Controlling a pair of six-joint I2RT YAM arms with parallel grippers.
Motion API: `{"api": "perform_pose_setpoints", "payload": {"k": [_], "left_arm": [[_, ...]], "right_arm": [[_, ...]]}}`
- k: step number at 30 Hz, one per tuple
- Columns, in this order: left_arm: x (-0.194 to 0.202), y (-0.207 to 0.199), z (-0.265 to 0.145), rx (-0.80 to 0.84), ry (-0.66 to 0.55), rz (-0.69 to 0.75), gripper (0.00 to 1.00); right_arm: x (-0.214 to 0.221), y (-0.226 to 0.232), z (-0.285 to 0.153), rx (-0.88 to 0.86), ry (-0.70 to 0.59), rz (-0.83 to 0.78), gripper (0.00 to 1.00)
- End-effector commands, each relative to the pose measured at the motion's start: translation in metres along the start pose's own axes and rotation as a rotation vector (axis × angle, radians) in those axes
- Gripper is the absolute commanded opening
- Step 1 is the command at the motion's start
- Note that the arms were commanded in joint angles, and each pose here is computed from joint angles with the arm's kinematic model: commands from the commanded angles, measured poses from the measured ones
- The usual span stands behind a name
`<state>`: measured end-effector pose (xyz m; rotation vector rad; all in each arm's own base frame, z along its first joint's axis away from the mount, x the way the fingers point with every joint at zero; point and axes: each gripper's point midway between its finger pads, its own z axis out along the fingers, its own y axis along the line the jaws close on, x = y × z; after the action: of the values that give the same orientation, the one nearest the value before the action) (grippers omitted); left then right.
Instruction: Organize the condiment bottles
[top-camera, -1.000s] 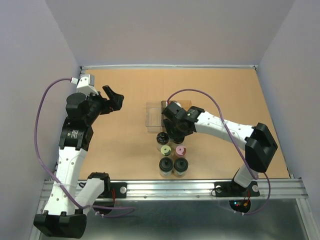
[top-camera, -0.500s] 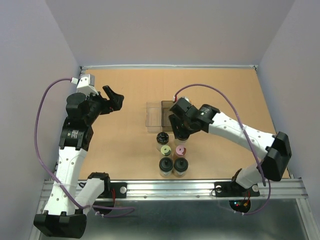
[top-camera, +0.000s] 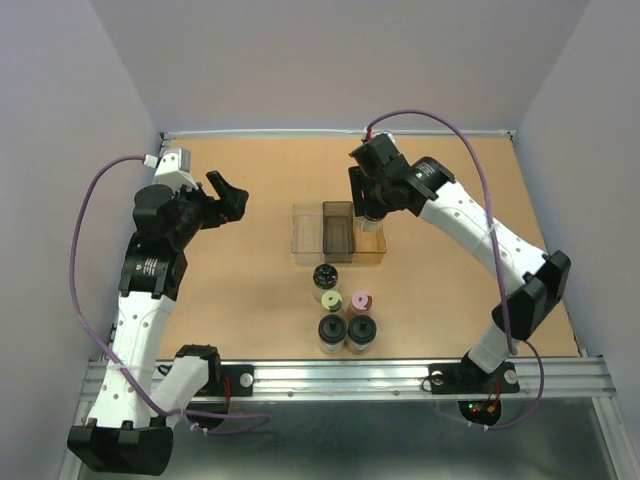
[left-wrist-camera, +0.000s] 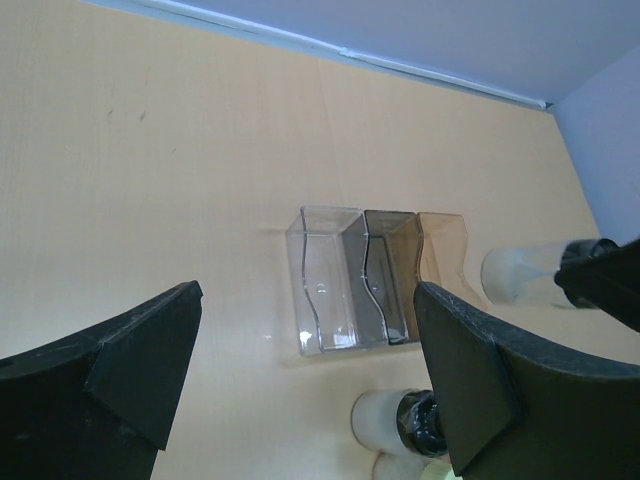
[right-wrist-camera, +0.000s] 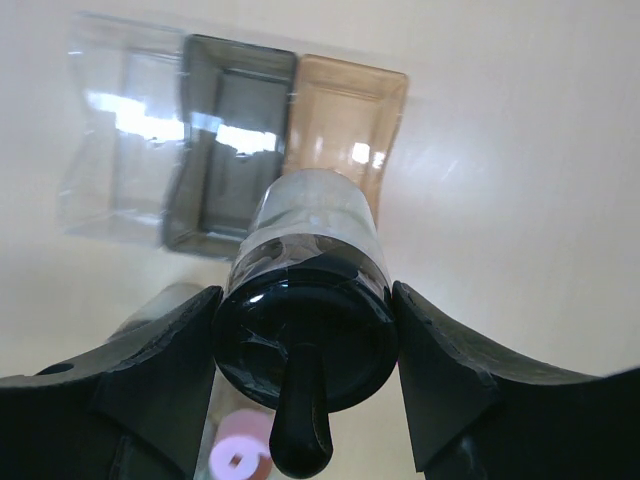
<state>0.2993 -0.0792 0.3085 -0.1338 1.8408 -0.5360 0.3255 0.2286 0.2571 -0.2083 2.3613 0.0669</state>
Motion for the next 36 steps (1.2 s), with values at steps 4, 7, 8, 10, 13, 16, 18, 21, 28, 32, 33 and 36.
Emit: {"api": "perform_pose_setpoints", "payload": {"k": [4,7,8,10,13,16,18,21,28,32,33,36], "left_arm": [[-0.006,-0.005,-0.002,0.024,-0.027,0.035,0.99],[-0.005,-0.004,-0.002,0.021,-0.023,0.036,0.99],[-0.005,-0.003,-0.003,0.017,-0.026,0.039,0.99],[-0.004,-0.003,-0.003,0.014,-0.024,0.039,0.99],[-0.003,-0.002,-0.003,0.012,-0.023,0.039,0.99],[0.0,-0.001,-0.003,0.011,-0.021,0.036,0.99],[0.002,0.0,-0.003,0.008,-0.016,0.037,0.99],[0.005,0.002,-0.002,0.003,-0.008,0.033,0.99],[0.006,0.005,-0.005,-0.015,-0.009,0.039,0.99],[0.006,0.007,-0.007,-0.023,-0.008,0.043,0.99],[0.005,0.007,-0.007,-0.025,-0.012,0.046,0.99],[0.007,0.008,-0.006,-0.027,-0.007,0.044,0.99]], "right_arm": [[-0.029,-0.019,0.038,0.027,-0.018,0.023,0.0],[-0.024,-0.02,0.055,0.0,0.023,0.031,0.0],[-0.021,-0.018,0.06,-0.01,0.03,0.029,0.0],[-0.017,-0.015,0.069,-0.038,0.047,0.03,0.0],[-0.011,-0.011,0.08,-0.057,0.067,0.027,0.0],[-0.009,-0.009,0.091,-0.061,0.074,0.025,0.0],[-0.008,-0.009,0.101,-0.059,0.083,0.023,0.01],[-0.005,-0.011,0.117,-0.039,0.104,0.022,0.01],[-0.005,-0.018,0.137,-0.01,0.12,0.022,0.0],[-0.007,-0.016,0.145,-0.02,0.126,0.018,0.0],[-0.012,-0.017,0.146,-0.021,0.113,0.02,0.0],[-0.017,-0.017,0.154,-0.009,0.106,0.023,0.01]]}}
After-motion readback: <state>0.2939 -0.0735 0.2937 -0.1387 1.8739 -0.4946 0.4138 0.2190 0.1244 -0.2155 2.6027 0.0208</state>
